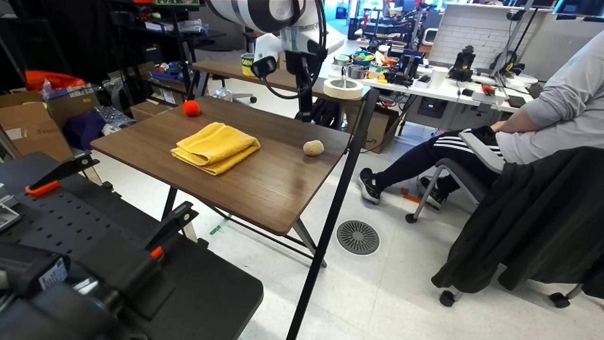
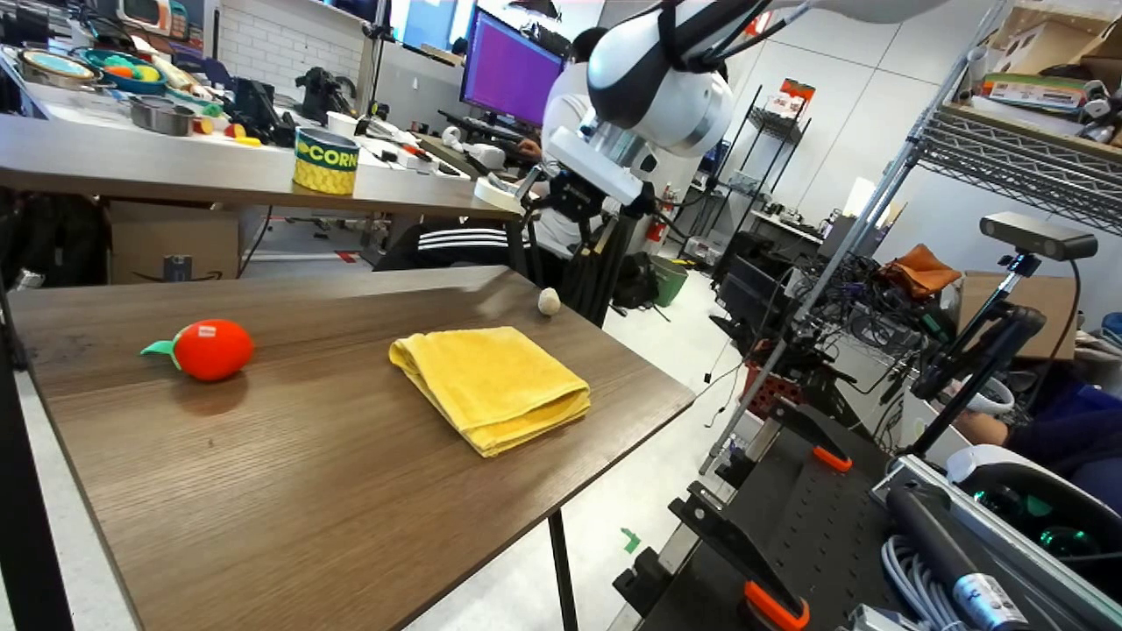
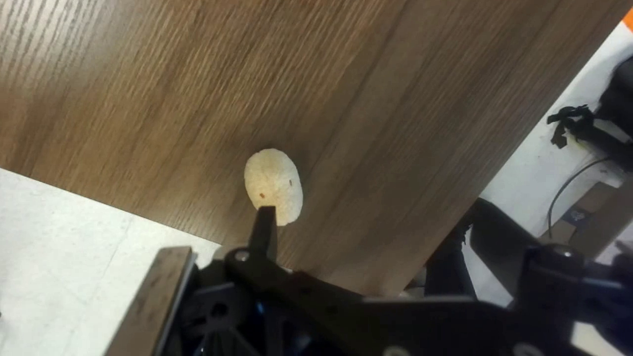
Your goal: Move the small ball forward and wipe the table with a yellow towel
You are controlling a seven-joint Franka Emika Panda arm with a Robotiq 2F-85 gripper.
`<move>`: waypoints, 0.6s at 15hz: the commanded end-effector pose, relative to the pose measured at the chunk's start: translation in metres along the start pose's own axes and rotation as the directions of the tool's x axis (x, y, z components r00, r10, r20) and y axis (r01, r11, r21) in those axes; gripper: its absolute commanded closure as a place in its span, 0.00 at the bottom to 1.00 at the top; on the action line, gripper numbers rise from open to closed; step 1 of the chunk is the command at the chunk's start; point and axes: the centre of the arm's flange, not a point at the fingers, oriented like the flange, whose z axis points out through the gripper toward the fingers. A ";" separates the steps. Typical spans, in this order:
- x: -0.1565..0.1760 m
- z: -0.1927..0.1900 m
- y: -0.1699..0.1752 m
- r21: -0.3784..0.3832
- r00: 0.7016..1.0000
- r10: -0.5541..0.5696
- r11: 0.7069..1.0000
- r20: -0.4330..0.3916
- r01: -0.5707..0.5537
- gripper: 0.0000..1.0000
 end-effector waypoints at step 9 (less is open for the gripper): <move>0.058 -0.016 0.069 -0.138 0.876 -0.437 0.873 0.205 0.468 0.00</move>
